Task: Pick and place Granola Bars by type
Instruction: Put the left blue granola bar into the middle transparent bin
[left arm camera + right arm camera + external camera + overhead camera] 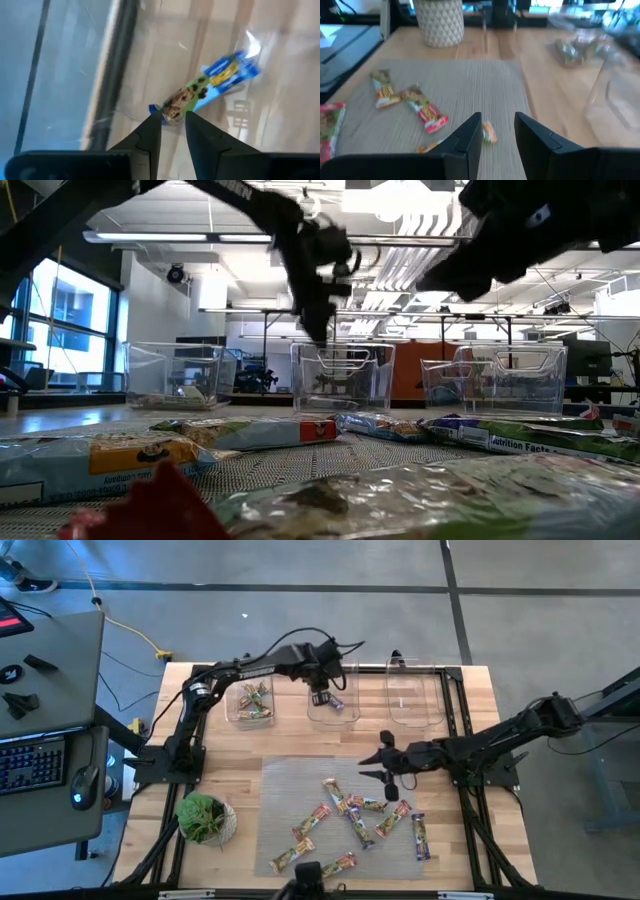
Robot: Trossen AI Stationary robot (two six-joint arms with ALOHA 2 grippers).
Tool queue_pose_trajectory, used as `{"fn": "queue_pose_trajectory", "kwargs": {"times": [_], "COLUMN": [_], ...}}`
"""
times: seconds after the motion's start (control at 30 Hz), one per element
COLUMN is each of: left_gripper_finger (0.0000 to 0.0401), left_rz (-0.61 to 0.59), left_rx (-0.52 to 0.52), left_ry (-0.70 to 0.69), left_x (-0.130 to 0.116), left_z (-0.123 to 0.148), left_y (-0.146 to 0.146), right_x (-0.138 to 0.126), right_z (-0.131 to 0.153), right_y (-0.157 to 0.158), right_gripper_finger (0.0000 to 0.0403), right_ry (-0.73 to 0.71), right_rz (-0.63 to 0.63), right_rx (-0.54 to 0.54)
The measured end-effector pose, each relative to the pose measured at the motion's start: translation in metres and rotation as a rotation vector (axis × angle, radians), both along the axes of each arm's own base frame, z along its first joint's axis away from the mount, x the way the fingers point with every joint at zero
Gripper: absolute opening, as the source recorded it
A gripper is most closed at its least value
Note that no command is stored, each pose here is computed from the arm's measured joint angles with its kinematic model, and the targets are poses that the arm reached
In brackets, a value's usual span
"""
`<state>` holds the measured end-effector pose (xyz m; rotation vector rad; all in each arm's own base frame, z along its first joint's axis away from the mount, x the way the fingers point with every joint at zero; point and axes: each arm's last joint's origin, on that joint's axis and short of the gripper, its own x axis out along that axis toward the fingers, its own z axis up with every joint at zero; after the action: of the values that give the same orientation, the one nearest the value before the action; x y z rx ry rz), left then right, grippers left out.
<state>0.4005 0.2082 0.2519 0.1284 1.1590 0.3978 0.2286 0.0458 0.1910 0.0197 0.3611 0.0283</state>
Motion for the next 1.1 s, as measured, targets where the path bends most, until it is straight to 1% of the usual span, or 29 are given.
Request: {"fn": "queue_pose_trajectory", "kwargs": {"times": [0.07,0.13,0.2,0.27,0.33,0.43,0.5,0.57,0.63,0.73,0.8,0.93,1.1], "left_gripper_finger": [0.0083,0.0083,0.0083,0.0083,0.0083,0.0083,0.0083,0.0083,0.0083,0.0083,0.0083,0.0083,0.0083], "left_rz": [-0.013,-0.020,-0.018,-0.010,-0.002,-0.006,-0.022,-0.034,-0.034,-0.033,-0.035,-0.047,-0.049], "left_rx": [0.004,0.011,0.028,0.052,0.070,0.109,0.116,0.098,0.090,0.080,0.080,0.061,0.059], "left_ry": [-0.012,-0.027,-0.065,-0.118,-0.160,-0.236,-0.253,-0.258,-0.244,-0.217,-0.217,-0.216,-0.219], "left_x": [0.000,-0.001,-0.003,-0.006,-0.011,-0.017,-0.022,-0.027,-0.028,-0.029,-0.029,-0.028,-0.028], "left_z": [0.026,0.050,0.075,0.099,0.119,0.138,0.146,0.150,0.149,0.145,0.145,0.144,0.144], "left_y": [-0.003,-0.007,-0.008,-0.008,-0.010,-0.013,-0.014,-0.017,-0.017,-0.017,-0.017,-0.018,-0.018], "right_x": [0.005,0.010,0.020,0.032,0.046,0.064,0.071,0.076,0.082,0.093,0.098,0.099,0.100], "right_z": [-0.008,-0.012,-0.011,-0.008,-0.007,-0.015,-0.022,-0.026,-0.024,-0.021,-0.023,-0.035,-0.045], "right_y": [0.002,0.005,0.009,0.014,0.021,0.033,0.040,0.045,0.051,0.058,0.059,0.058,0.053], "right_gripper_finger": [0.0102,0.0104,0.0104,0.0104,0.0104,0.0104,0.0104,0.0104,0.0104,0.0103,0.0103,0.0103,0.0103], "right_ry": [0.020,0.025,0.035,0.057,0.117,0.290,0.429,0.542,0.601,0.608,0.615,0.677,0.721], "right_rz": [0.010,0.060,0.124,0.184,0.227,0.261,0.284,0.314,0.332,0.340,0.322,0.296,0.247], "right_rx": [-0.001,-0.003,0.022,0.072,0.119,0.122,0.121,0.132,0.141,0.136,0.119,0.095,0.062]}}
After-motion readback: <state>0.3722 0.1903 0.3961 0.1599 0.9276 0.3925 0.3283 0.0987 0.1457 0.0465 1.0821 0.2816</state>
